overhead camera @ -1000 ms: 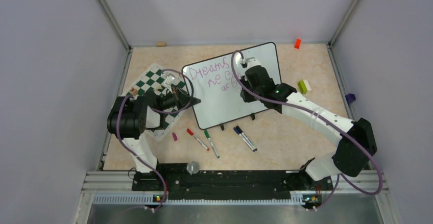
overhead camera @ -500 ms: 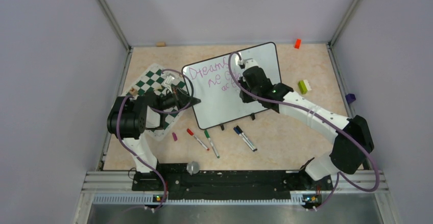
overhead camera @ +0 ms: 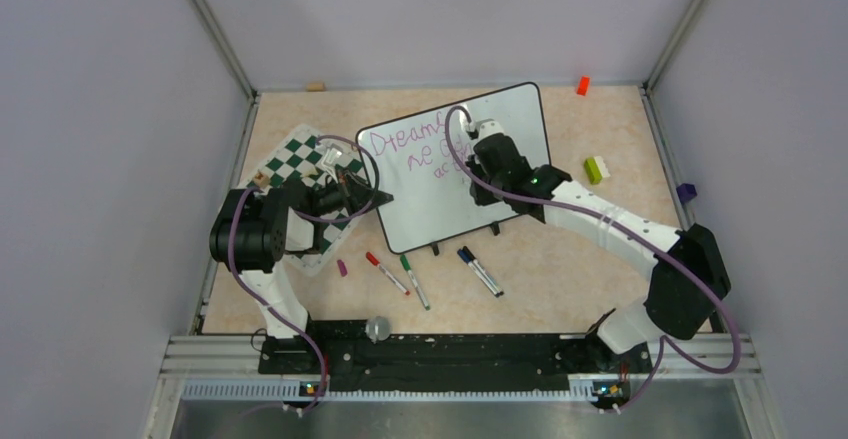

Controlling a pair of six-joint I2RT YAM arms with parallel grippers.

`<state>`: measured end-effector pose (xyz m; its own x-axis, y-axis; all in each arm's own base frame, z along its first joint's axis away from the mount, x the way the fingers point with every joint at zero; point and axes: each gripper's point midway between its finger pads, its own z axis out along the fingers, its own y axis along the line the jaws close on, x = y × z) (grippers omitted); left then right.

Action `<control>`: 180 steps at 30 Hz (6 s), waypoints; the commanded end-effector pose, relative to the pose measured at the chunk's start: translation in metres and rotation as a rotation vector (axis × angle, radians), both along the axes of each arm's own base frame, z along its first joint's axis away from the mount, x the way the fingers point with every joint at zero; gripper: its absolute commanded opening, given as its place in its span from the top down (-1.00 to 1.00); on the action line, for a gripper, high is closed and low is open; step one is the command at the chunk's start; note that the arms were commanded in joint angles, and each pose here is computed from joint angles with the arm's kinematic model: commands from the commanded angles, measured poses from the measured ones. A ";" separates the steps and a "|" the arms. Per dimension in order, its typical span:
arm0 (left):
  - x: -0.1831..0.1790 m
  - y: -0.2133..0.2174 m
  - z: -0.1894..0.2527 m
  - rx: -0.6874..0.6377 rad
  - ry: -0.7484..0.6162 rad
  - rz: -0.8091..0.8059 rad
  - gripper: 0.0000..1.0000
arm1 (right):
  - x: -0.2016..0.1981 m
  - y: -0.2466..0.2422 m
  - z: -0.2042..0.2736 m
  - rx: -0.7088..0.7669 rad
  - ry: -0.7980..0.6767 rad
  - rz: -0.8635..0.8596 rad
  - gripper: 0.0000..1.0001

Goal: Write a sentence on the whiteboard

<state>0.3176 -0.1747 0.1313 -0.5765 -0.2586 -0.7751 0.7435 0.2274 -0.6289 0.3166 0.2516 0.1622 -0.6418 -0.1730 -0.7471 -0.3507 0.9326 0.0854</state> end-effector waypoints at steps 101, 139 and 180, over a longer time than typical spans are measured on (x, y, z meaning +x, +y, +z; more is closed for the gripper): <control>-0.015 -0.005 0.002 0.044 -0.156 -0.101 1.00 | 0.038 -0.015 0.025 -0.015 -0.060 -0.084 1.00; -0.015 -0.004 0.002 0.043 -0.157 -0.097 1.00 | 0.007 -0.033 -0.012 -0.015 0.051 -0.097 1.00; -0.016 -0.004 0.002 0.043 -0.153 -0.100 1.00 | 0.035 -0.036 0.034 0.037 -0.052 -0.093 1.00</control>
